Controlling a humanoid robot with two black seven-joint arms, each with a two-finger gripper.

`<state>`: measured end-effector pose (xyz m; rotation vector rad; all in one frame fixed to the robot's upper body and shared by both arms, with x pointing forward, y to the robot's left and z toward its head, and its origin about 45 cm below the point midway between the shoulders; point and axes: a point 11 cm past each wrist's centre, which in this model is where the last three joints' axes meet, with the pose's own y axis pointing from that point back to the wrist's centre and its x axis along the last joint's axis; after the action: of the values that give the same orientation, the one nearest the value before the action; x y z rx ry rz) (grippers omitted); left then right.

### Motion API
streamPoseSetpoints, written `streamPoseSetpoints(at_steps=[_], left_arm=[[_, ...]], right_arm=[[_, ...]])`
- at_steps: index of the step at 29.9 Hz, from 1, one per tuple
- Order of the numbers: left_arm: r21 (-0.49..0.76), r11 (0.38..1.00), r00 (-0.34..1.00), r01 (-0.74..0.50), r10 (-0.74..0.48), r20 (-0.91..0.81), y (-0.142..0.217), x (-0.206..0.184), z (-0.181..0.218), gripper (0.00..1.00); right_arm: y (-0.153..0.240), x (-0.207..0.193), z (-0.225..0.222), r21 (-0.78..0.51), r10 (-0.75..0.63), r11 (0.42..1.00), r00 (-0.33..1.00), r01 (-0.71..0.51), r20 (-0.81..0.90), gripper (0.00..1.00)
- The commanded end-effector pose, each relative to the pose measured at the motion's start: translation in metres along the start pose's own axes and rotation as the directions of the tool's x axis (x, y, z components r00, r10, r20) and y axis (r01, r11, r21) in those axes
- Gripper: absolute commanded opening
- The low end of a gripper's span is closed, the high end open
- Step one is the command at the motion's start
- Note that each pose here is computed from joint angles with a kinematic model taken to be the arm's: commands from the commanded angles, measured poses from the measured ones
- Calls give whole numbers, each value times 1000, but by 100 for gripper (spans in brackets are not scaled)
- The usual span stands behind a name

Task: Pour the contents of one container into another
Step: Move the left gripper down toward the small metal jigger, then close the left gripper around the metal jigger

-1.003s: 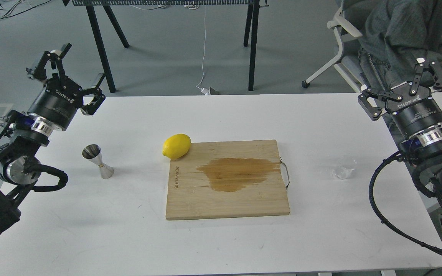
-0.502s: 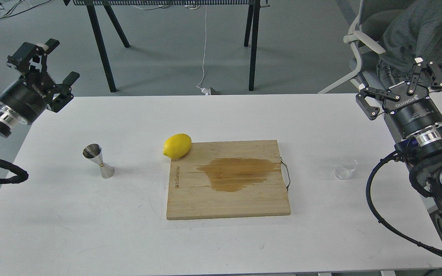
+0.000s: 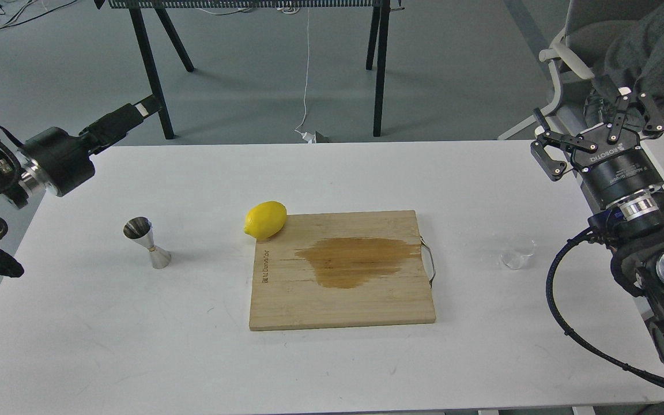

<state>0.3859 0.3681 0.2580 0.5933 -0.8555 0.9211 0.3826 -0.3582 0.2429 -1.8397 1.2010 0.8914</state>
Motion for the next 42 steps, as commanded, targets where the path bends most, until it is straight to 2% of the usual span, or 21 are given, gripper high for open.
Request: streamPoseSetpoints(at_steps=[1, 14, 31, 42], left_arm=[[36, 998, 996, -56, 53, 68, 12, -17, -12, 100], [114, 990, 983, -82, 62, 174, 59, -62, -39, 100], [209, 978, 982, 1, -40, 183, 104, -109, -62, 100], [248, 968, 987, 46, -82, 135, 108, -152, -69, 100]], right_arm=[[1, 2, 1, -1, 5, 1000, 1000, -5, 0, 99], [1, 3, 5, -14, 9, 1000, 1000, -9, 1, 99], [1, 2, 4, -13, 6, 1000, 1000, -6, 1, 99], [1, 2, 3, -10, 6, 1000, 1000, -6, 1, 99]])
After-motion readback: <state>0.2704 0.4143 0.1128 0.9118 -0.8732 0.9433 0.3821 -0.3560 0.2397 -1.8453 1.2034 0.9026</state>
